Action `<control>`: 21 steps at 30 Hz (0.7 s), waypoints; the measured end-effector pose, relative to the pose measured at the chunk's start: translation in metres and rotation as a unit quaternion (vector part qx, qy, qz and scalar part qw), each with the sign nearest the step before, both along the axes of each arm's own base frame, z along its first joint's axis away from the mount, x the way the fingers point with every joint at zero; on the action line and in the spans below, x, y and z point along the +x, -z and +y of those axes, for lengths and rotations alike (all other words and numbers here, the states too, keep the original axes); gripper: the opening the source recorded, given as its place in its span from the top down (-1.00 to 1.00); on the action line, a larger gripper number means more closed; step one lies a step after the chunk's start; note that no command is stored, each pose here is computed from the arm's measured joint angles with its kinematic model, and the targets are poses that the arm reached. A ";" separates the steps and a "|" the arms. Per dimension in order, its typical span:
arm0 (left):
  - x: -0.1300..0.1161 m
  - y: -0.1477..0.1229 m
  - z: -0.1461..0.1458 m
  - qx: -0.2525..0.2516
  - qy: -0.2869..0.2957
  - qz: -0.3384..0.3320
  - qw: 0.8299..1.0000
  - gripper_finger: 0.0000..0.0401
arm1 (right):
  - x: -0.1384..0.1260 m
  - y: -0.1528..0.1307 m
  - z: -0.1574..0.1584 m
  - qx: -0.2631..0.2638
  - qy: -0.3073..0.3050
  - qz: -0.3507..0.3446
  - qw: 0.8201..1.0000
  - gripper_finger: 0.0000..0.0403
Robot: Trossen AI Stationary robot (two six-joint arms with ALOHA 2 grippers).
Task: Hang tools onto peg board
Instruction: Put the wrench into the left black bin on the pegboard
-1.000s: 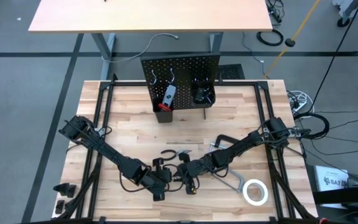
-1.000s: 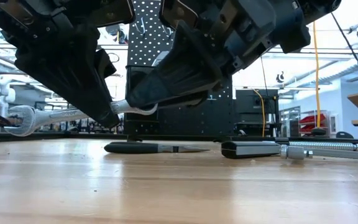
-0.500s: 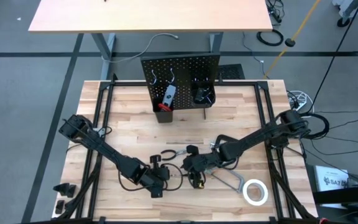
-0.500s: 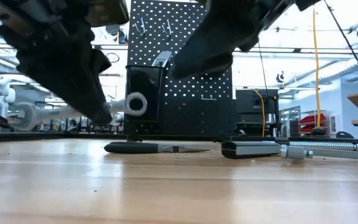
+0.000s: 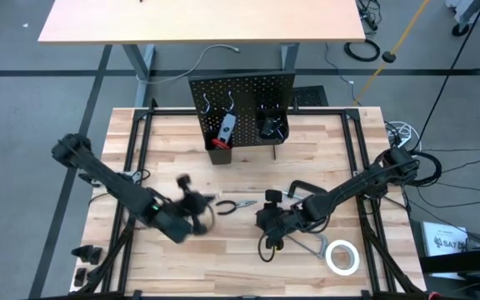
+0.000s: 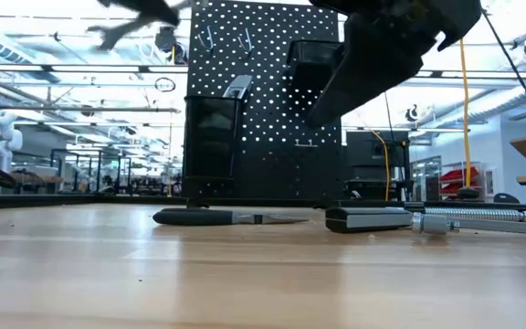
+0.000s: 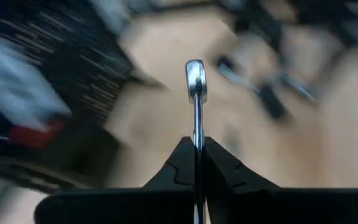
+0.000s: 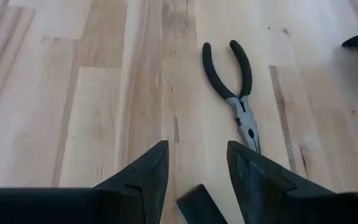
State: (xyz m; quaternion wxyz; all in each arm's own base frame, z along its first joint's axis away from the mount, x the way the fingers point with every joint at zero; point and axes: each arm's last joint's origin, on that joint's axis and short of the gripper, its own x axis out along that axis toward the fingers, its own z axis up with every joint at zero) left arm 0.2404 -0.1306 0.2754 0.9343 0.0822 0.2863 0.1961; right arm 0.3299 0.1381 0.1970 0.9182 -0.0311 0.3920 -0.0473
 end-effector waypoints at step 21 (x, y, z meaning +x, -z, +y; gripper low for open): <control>-0.057 -0.012 0.123 -0.104 -0.212 -0.401 0.885 0.97 | 0.004 0.000 -0.008 -0.016 -0.007 -0.004 1.000 0.23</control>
